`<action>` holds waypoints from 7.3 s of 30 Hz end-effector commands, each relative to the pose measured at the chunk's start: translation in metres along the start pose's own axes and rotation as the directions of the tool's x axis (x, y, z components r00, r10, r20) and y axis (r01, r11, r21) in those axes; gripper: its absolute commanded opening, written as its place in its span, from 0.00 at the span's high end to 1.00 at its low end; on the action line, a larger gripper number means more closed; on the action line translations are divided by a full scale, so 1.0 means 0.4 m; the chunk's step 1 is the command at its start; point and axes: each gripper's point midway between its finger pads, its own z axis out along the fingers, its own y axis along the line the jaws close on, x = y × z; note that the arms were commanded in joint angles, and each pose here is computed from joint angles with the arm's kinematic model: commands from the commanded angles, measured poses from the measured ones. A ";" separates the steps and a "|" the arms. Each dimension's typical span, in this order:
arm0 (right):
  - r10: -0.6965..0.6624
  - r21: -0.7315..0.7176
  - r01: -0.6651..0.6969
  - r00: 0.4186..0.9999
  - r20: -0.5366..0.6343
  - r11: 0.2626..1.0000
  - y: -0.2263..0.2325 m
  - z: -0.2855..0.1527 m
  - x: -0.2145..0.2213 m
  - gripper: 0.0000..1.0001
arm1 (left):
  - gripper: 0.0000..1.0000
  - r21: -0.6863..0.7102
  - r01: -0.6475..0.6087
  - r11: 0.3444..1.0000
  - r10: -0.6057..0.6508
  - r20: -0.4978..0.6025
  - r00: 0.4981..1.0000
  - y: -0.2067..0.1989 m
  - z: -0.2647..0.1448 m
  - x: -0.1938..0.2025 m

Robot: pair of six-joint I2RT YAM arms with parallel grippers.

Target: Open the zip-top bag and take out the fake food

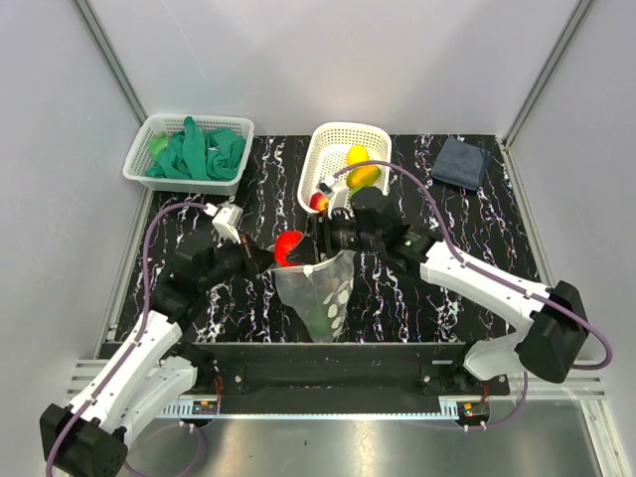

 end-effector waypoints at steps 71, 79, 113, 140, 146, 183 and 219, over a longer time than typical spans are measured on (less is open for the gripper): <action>0.023 0.261 -0.008 0.998 -0.053 0.965 0.039 -0.042 -0.106 0.41 | 1.00 -0.058 0.090 0.994 -0.080 0.157 0.984 -0.022 -0.006 -0.153; 0.135 0.353 -0.069 0.977 -0.166 0.933 0.015 0.064 0.014 0.58 | 1.00 -0.041 0.087 0.995 -0.081 0.147 0.986 -0.028 -0.004 -0.146; 0.250 0.523 -0.001 0.879 -0.406 0.852 -0.201 0.142 0.297 0.40 | 1.00 -0.040 0.112 0.993 -0.110 0.042 0.993 0.013 0.027 -0.045; 0.241 0.576 0.083 0.852 -0.464 0.813 -0.321 0.206 0.395 0.20 | 1.00 -0.074 0.135 0.988 -0.135 0.000 0.991 0.060 0.048 0.017; 0.194 0.559 0.084 0.887 -0.419 0.825 -0.287 0.182 0.335 0.31 | 1.00 -0.091 0.127 0.988 -0.128 -0.006 0.992 0.070 0.045 0.026; -0.138 0.315 0.061 0.964 0.229 0.947 -0.012 0.076 -0.313 0.45 | 1.00 -0.063 0.112 0.992 -0.115 -0.040 0.993 0.039 0.035 0.012; -0.130 0.728 0.012 0.986 0.106 0.685 -0.882 0.136 -0.418 0.16 | 1.00 -0.644 -0.083 0.760 0.076 -0.039 0.996 0.276 0.151 -0.270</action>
